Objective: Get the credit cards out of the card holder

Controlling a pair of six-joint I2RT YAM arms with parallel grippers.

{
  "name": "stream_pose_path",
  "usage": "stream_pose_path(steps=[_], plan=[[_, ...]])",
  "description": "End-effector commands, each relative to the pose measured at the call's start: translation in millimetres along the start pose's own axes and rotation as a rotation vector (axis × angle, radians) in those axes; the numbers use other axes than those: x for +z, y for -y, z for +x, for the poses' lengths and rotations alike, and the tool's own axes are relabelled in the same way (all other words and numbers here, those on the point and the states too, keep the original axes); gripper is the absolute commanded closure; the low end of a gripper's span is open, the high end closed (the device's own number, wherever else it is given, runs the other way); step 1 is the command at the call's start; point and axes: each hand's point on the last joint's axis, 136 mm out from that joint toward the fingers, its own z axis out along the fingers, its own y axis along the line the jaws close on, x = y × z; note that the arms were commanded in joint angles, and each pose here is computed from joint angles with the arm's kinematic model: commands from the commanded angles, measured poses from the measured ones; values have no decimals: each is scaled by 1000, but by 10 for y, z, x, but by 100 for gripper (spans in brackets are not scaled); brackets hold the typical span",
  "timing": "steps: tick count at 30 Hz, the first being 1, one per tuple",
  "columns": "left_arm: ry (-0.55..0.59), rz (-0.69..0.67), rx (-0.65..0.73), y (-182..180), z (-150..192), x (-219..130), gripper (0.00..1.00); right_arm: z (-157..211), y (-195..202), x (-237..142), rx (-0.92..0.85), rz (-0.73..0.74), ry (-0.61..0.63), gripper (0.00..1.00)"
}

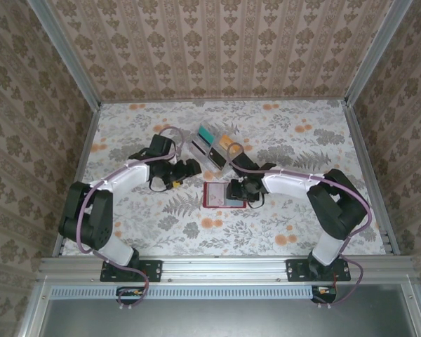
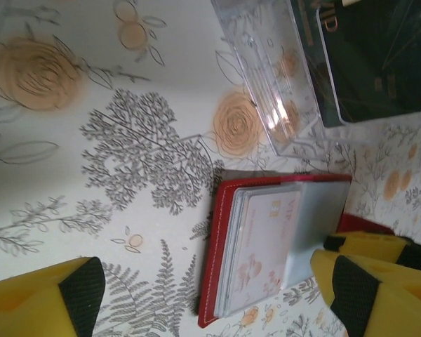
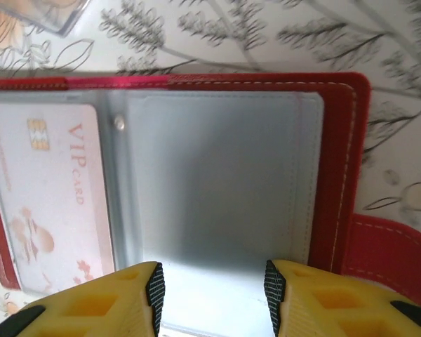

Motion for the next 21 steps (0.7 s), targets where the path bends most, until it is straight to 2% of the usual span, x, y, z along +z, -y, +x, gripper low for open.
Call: stream_pose_path(steps=[1, 7, 12, 21], plan=[[-33, 20, 19, 121, 77, 28, 19, -15, 149, -112, -28, 35, 3, 54], [-61, 53, 12, 281, 257, 145, 46, -158, -386, -321, 32, -236, 49, 54], [-87, 63, 4, 345, 370, 293, 58, -128, -563, -267, 31, -352, 20, 59], [-155, 60, -12, 342, 520, 537, 76, -102, -487, -36, 59, -330, -23, 66]])
